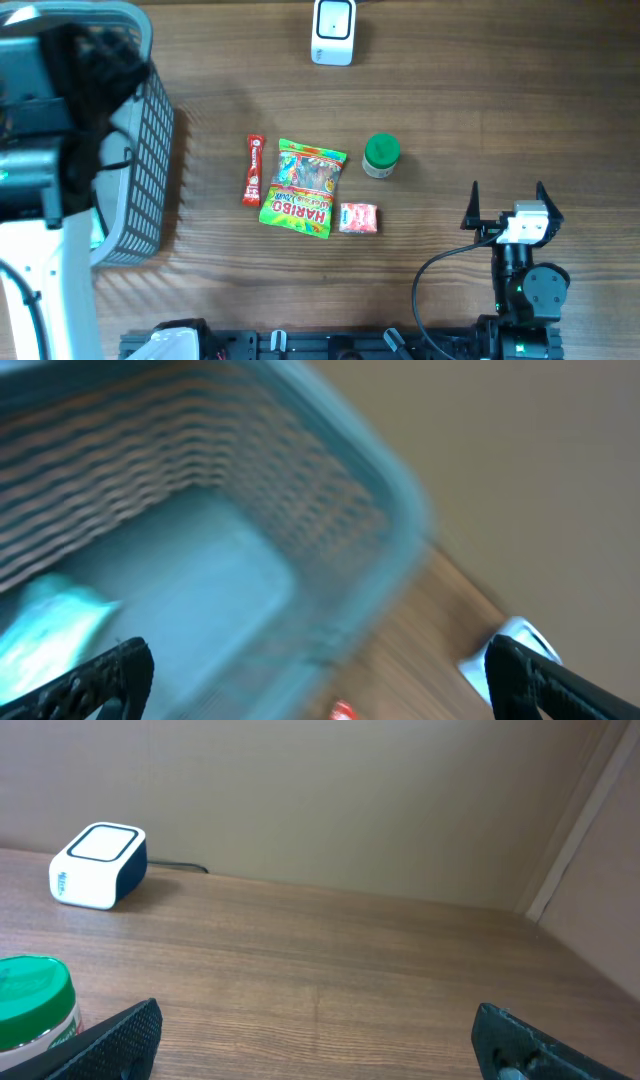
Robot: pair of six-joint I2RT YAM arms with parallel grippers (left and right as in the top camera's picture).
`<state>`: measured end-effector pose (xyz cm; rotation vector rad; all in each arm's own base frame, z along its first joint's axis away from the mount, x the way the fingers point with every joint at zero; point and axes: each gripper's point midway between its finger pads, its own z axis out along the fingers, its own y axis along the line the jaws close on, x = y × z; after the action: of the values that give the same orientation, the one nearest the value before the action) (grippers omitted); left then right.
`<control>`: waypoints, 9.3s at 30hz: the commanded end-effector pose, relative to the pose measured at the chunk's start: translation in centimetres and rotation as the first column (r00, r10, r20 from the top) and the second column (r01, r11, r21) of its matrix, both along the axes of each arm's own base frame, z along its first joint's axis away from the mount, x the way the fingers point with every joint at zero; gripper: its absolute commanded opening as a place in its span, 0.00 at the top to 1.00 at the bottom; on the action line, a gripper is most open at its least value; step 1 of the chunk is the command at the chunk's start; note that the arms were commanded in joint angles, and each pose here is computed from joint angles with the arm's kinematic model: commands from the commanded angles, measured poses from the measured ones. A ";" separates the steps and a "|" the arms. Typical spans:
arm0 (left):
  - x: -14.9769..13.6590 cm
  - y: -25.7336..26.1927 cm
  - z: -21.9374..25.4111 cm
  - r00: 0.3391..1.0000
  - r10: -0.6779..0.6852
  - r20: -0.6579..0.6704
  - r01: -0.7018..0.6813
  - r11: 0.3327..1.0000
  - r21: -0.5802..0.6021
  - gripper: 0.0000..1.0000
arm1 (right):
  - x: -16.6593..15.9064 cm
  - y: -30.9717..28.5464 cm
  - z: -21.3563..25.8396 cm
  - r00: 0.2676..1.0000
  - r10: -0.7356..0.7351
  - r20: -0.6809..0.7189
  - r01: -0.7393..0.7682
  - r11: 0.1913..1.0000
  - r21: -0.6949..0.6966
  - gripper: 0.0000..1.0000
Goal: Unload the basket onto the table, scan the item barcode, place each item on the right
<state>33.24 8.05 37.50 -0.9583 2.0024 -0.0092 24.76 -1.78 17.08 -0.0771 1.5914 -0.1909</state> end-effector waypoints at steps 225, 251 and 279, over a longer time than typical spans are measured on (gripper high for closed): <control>-28.8 -5.9 19.1 0.505 -0.538 0.675 -0.134 0.724 0.677 0.00 | 0.0 0.2 0.1 1.000 0.011 0.005 -0.011 1.000 -0.011 0.00; -39.6 -10.7 16.5 0.192 -0.752 0.631 -0.118 0.621 0.775 0.00 | 0.0 0.2 0.1 1.000 0.011 0.005 -0.011 1.000 -0.012 0.00; -10.8 -11.3 -16.8 0.630 -0.722 0.287 0.513 0.664 0.544 0.00 | 0.0 0.2 0.1 1.000 0.011 0.005 -0.011 1.000 -0.011 0.00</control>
<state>22.21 -2.35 22.40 0.0603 1.6255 -0.1357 24.76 -1.77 17.08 -0.0774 1.5914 -0.1906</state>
